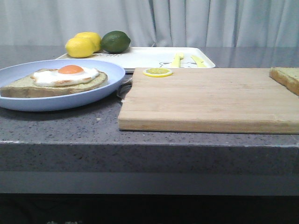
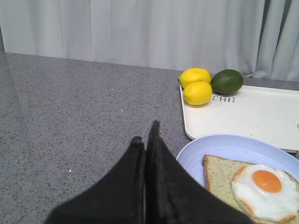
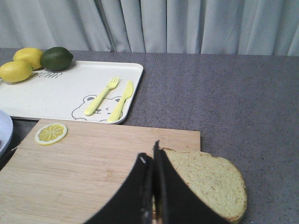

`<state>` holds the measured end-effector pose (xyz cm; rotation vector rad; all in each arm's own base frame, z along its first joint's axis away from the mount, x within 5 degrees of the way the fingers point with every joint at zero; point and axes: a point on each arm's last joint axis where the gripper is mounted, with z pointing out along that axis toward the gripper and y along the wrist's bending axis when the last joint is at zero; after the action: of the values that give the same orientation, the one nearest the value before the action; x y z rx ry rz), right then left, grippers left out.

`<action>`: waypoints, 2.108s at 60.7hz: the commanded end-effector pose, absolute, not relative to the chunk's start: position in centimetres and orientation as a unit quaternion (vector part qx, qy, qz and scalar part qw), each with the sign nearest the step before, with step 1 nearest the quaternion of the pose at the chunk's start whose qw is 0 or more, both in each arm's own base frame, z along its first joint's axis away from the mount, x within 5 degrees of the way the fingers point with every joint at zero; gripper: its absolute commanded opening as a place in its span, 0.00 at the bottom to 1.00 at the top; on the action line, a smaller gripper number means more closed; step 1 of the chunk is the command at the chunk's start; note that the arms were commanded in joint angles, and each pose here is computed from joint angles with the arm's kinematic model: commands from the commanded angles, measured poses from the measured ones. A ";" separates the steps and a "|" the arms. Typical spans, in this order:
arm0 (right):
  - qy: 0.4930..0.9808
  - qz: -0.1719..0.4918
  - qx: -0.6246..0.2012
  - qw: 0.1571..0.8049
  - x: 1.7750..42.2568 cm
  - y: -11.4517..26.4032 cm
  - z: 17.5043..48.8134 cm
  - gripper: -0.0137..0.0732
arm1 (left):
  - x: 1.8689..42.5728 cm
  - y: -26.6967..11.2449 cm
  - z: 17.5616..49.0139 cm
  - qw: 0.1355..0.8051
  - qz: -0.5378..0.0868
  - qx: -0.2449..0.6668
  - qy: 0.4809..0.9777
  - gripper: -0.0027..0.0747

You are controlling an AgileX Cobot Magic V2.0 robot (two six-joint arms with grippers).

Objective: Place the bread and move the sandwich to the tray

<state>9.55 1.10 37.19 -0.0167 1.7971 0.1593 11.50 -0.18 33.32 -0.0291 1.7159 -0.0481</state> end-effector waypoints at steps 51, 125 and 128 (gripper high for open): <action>0.918 0.050 -0.029 0.392 17.1 1.4 38.4 0.88 | 11.5 -0.1 35.2 0.694 -0.016 -0.010 0.720 0.71; 0.973 0.060 0.087 0.203 30.7 -8.3 34.5 0.88 | 11.5 -0.1 35.2 0.692 -0.016 -0.010 0.722 0.65; 0.973 0.065 0.094 0.199 30.9 -8.7 34.0 0.88 | 11.5 -0.1 35.2 0.692 -0.016 -0.010 0.722 0.65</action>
<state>31.01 -8.27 32.54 0.2645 2.7840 0.1764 11.50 -0.14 33.26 -0.0176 1.7224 -0.0314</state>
